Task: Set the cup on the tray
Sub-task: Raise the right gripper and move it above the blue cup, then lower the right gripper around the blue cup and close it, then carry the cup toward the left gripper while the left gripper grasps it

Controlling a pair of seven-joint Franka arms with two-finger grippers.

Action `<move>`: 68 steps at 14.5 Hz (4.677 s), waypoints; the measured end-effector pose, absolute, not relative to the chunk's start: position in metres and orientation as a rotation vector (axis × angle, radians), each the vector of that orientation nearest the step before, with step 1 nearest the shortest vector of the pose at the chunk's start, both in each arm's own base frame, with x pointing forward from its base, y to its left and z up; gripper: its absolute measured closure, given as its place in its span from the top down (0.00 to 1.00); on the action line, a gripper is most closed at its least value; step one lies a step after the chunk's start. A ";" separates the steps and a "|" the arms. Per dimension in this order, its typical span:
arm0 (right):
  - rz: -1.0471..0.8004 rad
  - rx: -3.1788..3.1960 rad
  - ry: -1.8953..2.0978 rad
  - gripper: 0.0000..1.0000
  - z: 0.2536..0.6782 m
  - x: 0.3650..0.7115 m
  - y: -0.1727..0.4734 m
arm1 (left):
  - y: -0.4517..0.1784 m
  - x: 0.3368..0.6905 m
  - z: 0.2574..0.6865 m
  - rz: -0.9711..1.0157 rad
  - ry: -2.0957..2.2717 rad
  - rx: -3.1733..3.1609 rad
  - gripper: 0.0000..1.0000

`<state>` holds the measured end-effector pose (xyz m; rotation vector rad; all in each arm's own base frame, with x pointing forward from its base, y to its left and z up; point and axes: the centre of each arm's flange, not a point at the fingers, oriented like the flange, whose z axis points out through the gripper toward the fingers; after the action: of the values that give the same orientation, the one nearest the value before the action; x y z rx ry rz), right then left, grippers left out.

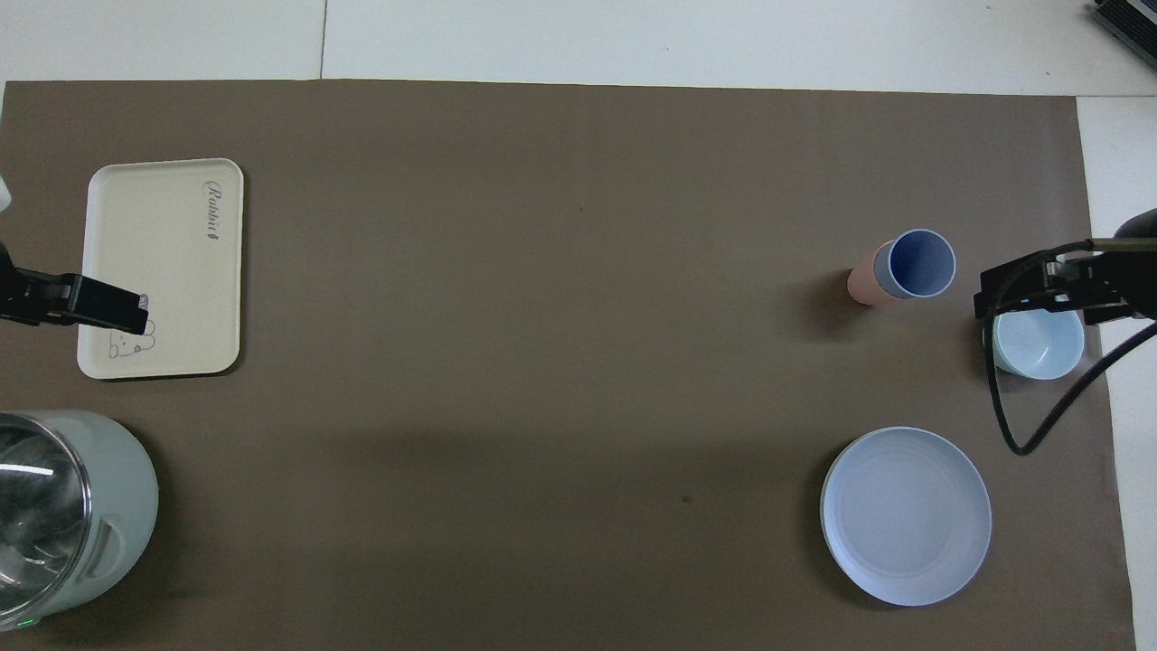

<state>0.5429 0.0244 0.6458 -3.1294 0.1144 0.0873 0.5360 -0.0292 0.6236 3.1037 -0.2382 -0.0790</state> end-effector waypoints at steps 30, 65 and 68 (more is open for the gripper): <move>0.293 -2.354 1.639 0.96 0.414 0.679 -0.148 | -0.028 0.536 0.617 -0.094 -0.245 3.135 1.00; 0.625 -2.096 1.646 0.77 0.387 0.631 0.193 | -0.086 0.532 0.620 -0.017 -0.042 3.101 1.00; 0.619 -2.049 1.714 0.77 0.407 0.612 0.255 | -0.155 0.521 0.618 0.038 0.161 3.082 1.00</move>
<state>0.6124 0.2549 0.4066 -2.0491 1.7140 0.6188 0.5209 -0.1554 0.6176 3.0816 0.1614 0.0379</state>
